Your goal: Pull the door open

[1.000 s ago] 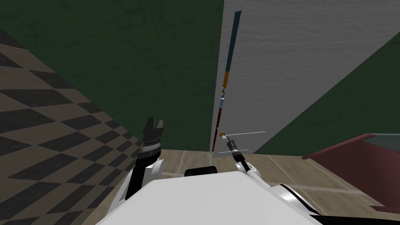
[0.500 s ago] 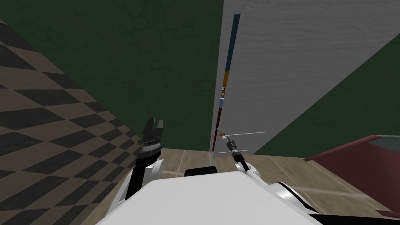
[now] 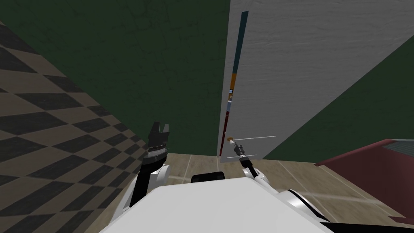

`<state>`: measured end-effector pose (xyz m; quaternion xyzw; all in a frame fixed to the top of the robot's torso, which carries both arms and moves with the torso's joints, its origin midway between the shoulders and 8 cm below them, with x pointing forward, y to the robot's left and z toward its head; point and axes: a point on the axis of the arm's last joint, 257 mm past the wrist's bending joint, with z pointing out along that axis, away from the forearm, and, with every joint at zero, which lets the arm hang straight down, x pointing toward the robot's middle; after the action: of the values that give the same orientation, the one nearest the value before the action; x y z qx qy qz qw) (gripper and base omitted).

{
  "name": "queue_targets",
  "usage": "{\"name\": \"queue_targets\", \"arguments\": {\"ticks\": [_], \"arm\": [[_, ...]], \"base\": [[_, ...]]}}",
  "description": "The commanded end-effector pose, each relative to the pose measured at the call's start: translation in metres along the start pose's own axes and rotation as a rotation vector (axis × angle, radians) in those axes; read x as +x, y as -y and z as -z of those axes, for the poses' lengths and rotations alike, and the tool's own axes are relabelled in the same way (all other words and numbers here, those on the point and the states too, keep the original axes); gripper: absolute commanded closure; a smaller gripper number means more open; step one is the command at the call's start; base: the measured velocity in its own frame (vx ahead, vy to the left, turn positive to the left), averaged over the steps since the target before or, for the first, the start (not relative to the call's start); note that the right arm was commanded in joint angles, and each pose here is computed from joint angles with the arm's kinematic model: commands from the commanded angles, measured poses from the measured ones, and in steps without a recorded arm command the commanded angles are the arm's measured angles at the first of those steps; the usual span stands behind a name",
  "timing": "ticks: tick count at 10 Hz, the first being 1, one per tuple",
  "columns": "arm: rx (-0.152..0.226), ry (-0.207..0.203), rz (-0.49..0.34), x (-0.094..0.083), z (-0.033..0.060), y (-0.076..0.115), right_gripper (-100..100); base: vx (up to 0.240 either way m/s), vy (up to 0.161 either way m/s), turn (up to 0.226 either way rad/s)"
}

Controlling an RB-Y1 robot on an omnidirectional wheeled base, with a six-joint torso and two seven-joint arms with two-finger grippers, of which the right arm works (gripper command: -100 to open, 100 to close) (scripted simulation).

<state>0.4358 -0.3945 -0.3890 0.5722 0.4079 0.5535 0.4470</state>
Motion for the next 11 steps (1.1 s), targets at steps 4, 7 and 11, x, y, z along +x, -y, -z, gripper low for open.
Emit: {"name": "queue_targets", "arguments": {"ticks": [4,7,11], "arm": [[-0.004,0.006,-0.143,0.006,-0.0043,0.002,-100],[-0.005,0.007,-0.189,0.008,-0.0056,0.003,-100],[-0.008,0.012,-0.319,0.015,-0.0099,0.005,-100]], "base": [[-0.054,-0.025,0.007],[-0.035,0.028,0.033],[-0.054,-0.008,0.023]]}}
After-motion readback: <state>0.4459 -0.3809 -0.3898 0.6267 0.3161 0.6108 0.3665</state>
